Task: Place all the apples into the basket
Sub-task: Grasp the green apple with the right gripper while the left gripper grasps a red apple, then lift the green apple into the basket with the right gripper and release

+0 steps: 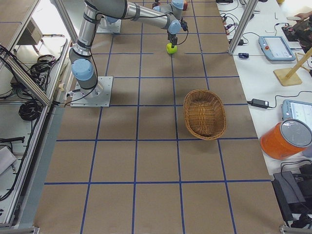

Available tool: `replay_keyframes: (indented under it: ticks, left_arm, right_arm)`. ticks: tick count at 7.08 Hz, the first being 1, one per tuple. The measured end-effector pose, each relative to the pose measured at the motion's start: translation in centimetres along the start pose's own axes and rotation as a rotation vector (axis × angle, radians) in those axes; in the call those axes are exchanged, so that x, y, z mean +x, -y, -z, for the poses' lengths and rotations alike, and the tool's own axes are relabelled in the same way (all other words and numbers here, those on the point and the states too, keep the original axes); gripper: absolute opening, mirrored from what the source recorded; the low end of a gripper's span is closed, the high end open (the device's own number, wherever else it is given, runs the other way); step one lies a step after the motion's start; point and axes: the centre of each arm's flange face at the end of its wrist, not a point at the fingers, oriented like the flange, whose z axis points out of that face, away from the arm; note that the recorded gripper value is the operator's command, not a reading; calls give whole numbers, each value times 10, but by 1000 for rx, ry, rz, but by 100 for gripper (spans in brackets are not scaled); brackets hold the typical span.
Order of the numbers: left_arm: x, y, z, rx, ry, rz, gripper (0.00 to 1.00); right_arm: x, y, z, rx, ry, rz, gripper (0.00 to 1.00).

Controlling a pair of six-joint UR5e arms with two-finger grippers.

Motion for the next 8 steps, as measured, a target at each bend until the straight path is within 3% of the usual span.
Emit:
replay_keyframes:
  ticks: [2,4,5,7,8]
  left_arm:
    - [-9,2,-27,-33,15,-6,100]
    - [-17,3,-32,-44,57,-2,100]
    - [-20,3,-31,-39,70,1,100]
    - [-24,5,-34,-27,85,4,100]
    - [-27,7,-39,-22,89,3,100]
  right_arm:
    - [0,5,-17,-15,-2,2,100]
    - [1,8,-25,-7,-8,6,10]
    - [3,10,-21,5,-8,-1,0]
    - [16,18,4,46,-10,-29,0]
    - [40,25,35,77,-12,-66,0]
